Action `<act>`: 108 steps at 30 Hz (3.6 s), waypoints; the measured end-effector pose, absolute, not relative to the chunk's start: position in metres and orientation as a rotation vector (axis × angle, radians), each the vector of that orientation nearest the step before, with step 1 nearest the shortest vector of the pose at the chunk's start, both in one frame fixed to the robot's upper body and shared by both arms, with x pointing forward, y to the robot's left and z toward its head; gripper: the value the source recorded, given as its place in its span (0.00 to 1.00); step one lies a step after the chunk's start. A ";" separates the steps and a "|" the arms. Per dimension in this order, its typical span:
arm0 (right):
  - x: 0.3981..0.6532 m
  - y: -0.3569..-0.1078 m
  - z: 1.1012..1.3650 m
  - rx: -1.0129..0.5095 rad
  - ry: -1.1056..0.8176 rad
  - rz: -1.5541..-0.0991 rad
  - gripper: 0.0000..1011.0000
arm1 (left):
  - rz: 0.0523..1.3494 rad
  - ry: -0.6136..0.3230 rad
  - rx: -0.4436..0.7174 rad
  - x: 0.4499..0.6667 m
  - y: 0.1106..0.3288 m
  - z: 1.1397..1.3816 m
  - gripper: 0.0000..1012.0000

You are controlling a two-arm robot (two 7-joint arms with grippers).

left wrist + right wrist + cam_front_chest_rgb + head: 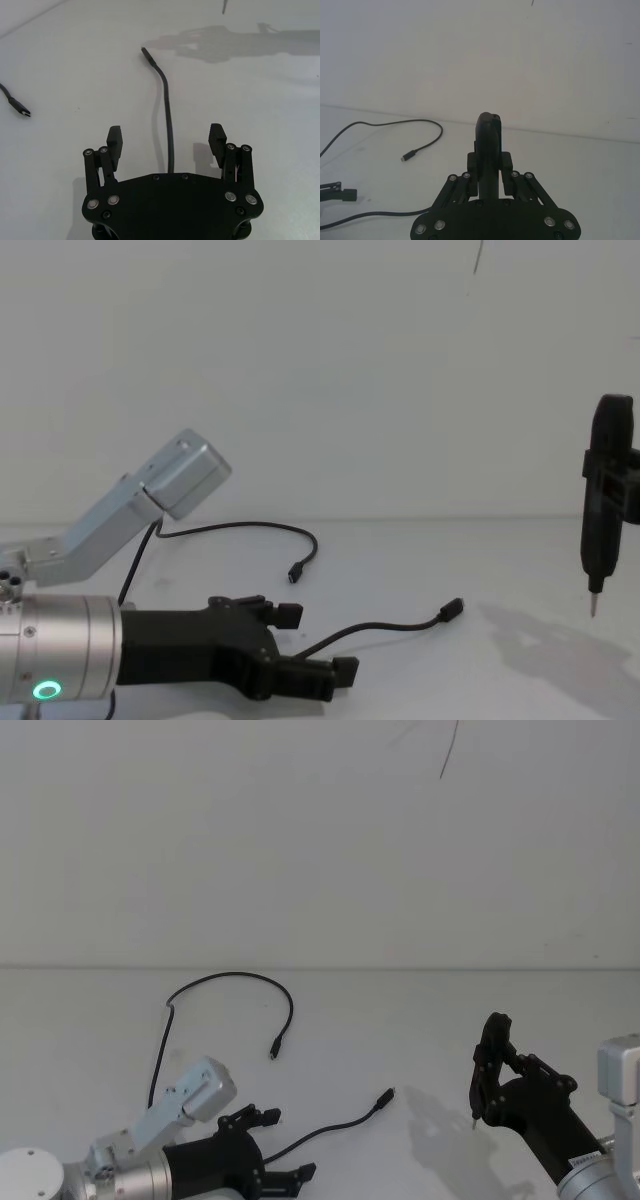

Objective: Pick up the data cable with the one hand.

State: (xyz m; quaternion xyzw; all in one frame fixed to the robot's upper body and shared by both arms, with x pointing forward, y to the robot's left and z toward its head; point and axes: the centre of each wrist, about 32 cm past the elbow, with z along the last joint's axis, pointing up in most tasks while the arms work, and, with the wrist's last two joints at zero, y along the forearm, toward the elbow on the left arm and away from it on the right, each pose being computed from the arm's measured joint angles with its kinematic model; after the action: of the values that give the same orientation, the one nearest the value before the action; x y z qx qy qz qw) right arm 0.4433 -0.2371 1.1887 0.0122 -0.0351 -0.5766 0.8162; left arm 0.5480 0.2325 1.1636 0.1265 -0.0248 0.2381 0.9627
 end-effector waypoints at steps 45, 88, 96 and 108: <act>0.443 -0.237 1.189 0.026 -0.075 -1.229 0.27 | 0.417 0.055 0.201 0.576 0.195 1.155 0.33; 0.443 -0.237 1.189 0.026 -0.075 -1.230 0.27 | 0.337 -0.177 0.247 0.553 0.239 1.205 0.04; 0.443 -0.237 1.189 0.026 -0.075 -1.230 0.27 | 0.343 -0.178 0.251 0.548 0.244 1.210 0.04; 0.445 -0.236 1.197 0.081 -0.056 -1.241 0.27 | 0.346 -0.179 0.256 0.544 0.248 1.215 0.04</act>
State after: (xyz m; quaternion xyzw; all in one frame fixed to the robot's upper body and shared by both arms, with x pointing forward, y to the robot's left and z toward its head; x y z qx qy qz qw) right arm 0.4453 -0.2364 1.1966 0.0380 -0.0261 -0.5811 0.8125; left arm 0.5438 0.2477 1.2146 0.1269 -0.0888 0.1715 0.9729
